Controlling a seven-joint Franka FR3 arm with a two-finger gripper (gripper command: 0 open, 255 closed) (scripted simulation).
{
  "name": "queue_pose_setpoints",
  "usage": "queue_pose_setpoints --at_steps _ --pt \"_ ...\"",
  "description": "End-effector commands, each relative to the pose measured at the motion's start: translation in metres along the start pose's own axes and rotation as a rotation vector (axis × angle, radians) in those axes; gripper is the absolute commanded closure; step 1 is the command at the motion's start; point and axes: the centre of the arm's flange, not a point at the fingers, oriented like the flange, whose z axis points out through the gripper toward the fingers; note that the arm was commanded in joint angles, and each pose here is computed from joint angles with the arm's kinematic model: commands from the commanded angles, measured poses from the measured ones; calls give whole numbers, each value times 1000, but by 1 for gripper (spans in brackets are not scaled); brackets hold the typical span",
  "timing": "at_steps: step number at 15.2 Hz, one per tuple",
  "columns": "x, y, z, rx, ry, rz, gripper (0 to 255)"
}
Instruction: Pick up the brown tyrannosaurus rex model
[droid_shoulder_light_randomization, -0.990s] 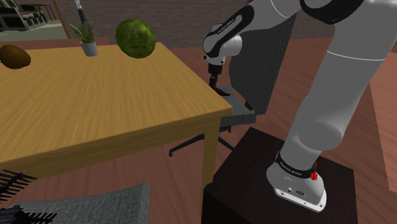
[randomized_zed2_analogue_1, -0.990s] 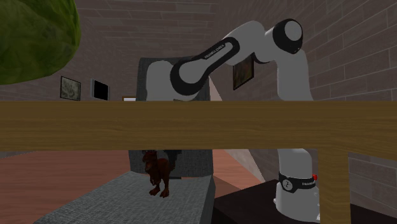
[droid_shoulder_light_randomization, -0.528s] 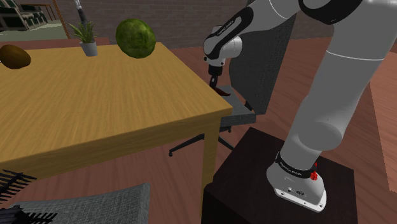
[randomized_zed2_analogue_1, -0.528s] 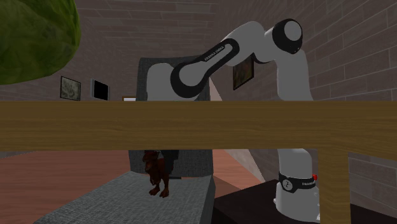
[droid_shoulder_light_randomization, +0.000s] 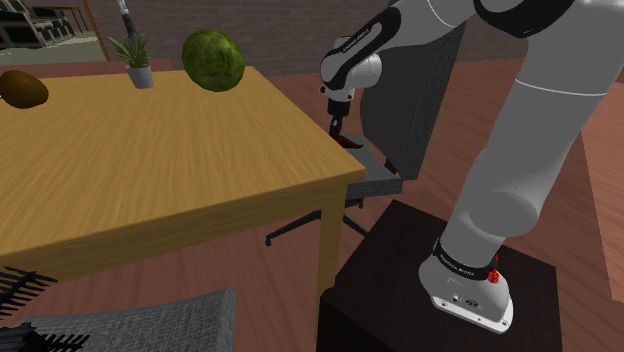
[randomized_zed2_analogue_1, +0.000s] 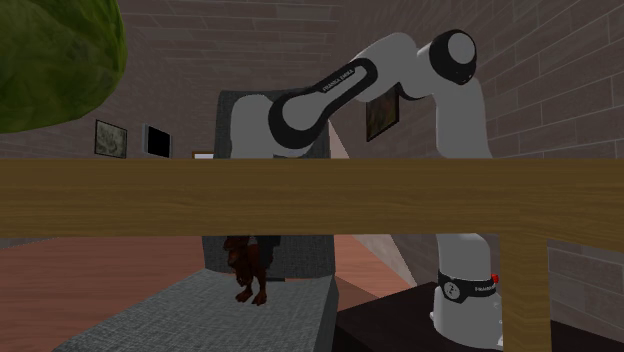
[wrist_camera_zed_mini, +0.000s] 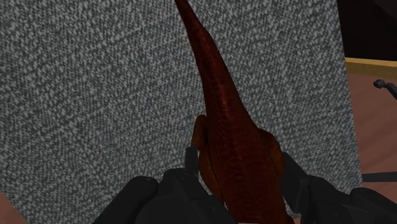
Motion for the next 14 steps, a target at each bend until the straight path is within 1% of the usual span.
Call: queue_pose_setpoints --at_steps 1,12,14 --pt "1 -1 -11 0 0 0 255" --pt "3 -5 -69 0 0 0 255" --pt "3 -5 -69 0 0 0 255"
